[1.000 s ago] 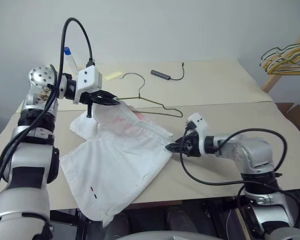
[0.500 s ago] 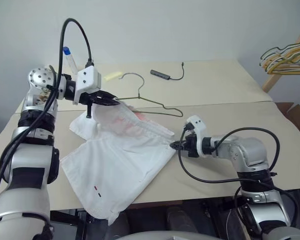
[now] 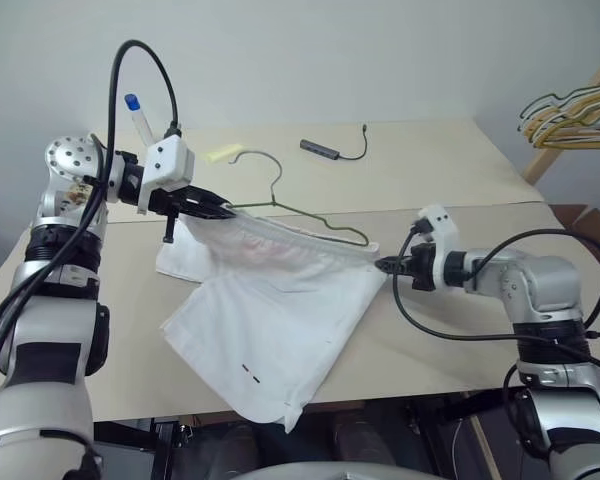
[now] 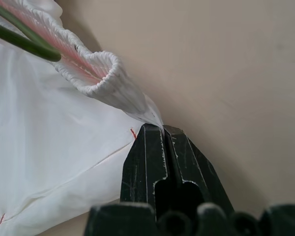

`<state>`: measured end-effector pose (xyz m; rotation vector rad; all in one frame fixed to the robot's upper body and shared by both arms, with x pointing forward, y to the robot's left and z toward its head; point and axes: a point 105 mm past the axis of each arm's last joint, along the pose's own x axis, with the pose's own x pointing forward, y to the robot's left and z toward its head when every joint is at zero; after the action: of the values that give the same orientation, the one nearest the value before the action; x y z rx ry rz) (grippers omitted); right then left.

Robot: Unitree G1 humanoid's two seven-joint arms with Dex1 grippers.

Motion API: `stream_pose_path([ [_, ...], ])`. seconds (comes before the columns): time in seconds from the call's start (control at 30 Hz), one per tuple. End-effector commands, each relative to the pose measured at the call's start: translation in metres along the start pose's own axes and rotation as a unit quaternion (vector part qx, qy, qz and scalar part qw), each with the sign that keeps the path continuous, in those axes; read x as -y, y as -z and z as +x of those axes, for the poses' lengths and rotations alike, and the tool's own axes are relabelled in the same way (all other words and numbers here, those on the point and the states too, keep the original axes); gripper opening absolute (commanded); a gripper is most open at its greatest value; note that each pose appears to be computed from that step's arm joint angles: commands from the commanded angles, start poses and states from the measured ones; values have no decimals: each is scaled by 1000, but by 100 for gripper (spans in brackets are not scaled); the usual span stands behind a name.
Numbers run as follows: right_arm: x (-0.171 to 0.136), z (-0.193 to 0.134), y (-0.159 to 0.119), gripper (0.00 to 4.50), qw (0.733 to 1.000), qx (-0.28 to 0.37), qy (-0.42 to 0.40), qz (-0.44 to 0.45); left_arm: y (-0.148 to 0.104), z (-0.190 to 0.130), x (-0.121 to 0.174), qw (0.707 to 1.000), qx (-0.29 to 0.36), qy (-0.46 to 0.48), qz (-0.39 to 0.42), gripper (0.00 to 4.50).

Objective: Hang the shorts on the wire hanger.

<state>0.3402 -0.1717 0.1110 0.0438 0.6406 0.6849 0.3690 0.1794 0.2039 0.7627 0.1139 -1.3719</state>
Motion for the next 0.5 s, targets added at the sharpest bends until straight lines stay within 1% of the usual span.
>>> stream_pose_path([
  [0.03, 7, -19, -21, 4, 999, 35, 24, -25, -4, -12, -6, 1000, -6, -22, 13, 0],
  [0.13, 5, -23, -27, 4, 997, 41, 27, -52, -1, -10, -6, 999, -19, -23, 16, 0],
  [0.2, -3, -27, -34, 4, 994, 46, 25, -95, 0, -8, -7, 999, -25, -28, 21, 0],
  [0.27, -16, -33, -46, 4, 985, 55, 20, -160, -2, -6, -9, 999, -25, -32, 26, 0],
  [0.33, -27, -38, -58, 4, 977, 63, 14, -204, -4, -4, -10, 999, -25, -34, 30, 0],
  [0.43, -45, -43, -76, 4, 955, 64, 17, -289, -5, 0, -14, 998, -28, -38, 34, 0],
  [0.5, -53, -44, -82, 4, 943, 57, 16, -329, -5, 2, -16, 998, -32, -45, 36, 0],
])
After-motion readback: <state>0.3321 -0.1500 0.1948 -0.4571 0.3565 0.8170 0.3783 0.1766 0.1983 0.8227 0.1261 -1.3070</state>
